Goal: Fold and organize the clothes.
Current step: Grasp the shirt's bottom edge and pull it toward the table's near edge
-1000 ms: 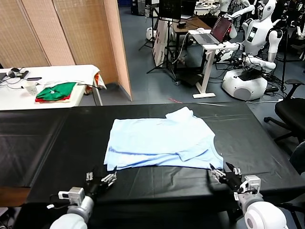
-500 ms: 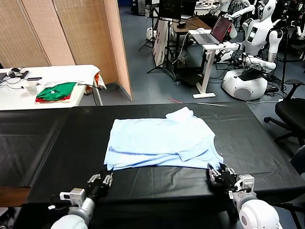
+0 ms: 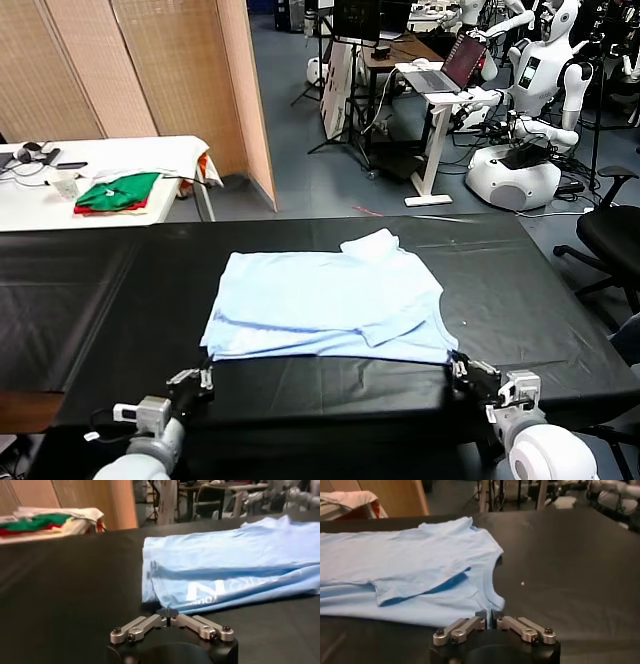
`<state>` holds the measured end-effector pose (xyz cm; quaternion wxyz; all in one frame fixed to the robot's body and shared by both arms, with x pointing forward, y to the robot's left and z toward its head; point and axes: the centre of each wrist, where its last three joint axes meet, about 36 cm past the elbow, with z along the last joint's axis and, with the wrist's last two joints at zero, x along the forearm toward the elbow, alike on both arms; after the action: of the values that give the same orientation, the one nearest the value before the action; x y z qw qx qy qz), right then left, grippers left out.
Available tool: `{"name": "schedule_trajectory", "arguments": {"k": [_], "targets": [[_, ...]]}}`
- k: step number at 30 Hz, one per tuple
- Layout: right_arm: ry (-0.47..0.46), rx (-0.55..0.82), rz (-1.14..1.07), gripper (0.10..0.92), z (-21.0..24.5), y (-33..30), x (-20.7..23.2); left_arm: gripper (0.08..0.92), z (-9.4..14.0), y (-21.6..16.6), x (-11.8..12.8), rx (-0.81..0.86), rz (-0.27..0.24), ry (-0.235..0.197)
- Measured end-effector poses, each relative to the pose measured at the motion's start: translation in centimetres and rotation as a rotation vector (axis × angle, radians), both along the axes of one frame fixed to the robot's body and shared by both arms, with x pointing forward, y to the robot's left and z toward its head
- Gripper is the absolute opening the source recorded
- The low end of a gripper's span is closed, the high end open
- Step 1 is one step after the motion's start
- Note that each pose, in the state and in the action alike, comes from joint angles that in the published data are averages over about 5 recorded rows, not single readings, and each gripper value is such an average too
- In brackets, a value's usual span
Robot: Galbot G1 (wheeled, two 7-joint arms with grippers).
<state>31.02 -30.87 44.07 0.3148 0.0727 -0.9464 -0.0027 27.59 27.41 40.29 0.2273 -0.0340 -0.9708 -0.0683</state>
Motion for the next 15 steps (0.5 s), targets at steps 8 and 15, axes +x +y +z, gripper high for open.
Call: {"name": "schedule_trajectory", "arguments": {"k": [8,15], "targets": [[0.052,-0.041,0.031,0.146,0.8,-0.4,-0.6,0.145,0.9,-0.3,-2.9,0.034,0.012,0.015],[0.06,-0.054,0.042,0.143,1.0,-0.1,-0.8,0.145,1.6,-0.5,-5.1,0.054,0.035,0.036]]}}
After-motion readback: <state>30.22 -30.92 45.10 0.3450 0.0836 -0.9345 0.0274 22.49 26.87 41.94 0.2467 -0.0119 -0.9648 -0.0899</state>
